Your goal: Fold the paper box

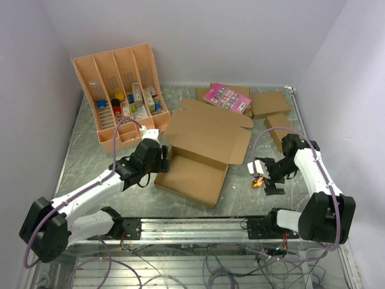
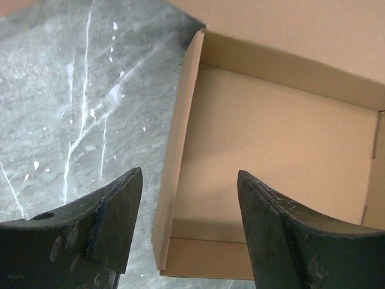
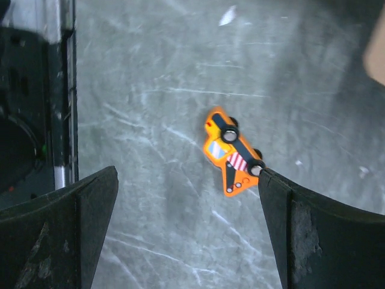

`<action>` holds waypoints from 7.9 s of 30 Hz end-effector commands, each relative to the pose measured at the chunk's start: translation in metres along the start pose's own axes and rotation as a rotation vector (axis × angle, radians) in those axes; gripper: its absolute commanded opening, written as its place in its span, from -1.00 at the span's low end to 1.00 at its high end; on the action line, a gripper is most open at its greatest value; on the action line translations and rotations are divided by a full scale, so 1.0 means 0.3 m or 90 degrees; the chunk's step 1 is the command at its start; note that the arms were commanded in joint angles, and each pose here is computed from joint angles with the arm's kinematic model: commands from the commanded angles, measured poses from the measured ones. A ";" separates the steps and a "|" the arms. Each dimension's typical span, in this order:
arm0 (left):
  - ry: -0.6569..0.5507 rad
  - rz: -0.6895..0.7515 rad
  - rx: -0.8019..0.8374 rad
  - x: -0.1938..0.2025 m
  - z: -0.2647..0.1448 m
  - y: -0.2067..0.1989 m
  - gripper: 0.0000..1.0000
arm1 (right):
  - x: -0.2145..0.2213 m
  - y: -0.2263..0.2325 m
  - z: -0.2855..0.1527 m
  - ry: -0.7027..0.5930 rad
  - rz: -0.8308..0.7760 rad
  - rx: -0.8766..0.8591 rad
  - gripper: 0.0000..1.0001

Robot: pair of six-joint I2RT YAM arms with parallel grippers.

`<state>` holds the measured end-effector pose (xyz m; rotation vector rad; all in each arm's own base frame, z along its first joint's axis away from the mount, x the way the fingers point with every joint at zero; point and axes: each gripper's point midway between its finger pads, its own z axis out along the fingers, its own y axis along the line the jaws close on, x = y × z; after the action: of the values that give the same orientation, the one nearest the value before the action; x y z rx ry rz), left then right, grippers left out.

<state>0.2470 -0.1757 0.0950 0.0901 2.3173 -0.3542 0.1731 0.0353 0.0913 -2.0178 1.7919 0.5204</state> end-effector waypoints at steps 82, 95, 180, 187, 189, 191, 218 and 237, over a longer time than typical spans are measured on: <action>-0.258 -0.214 0.243 -0.179 -0.362 -0.086 0.81 | -0.729 -0.442 0.403 -0.136 0.340 0.142 -1.00; -0.257 -0.216 0.215 -0.172 -0.373 -0.054 0.80 | -0.711 -0.370 0.615 0.001 0.301 0.135 -0.69; -0.165 -0.136 0.277 -0.554 -0.030 0.117 0.89 | -0.117 -0.711 -0.028 -0.547 0.742 0.127 -1.00; -0.110 -0.123 0.270 -0.533 0.047 0.139 0.77 | -0.130 -0.733 -0.075 -0.532 0.678 0.146 -1.00; -0.040 -0.135 0.234 -0.467 0.084 0.169 0.59 | -0.128 -0.732 -0.068 -0.532 0.680 0.145 -1.00; 0.007 -0.129 0.192 -0.407 0.089 0.192 0.51 | -0.127 -0.730 -0.064 -0.535 0.681 0.145 -1.00; 0.186 -0.284 0.189 0.025 0.096 0.110 0.34 | -0.151 -0.692 -0.048 -0.529 0.665 0.158 -1.00; 0.166 -0.323 0.338 -0.002 0.035 -0.005 0.34 | -0.170 -0.668 -0.037 -0.524 0.662 0.160 -1.00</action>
<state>0.2542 -0.1763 0.0715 -0.2815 2.4530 -1.2397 0.3698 0.0884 0.1349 -0.3626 2.0309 1.1379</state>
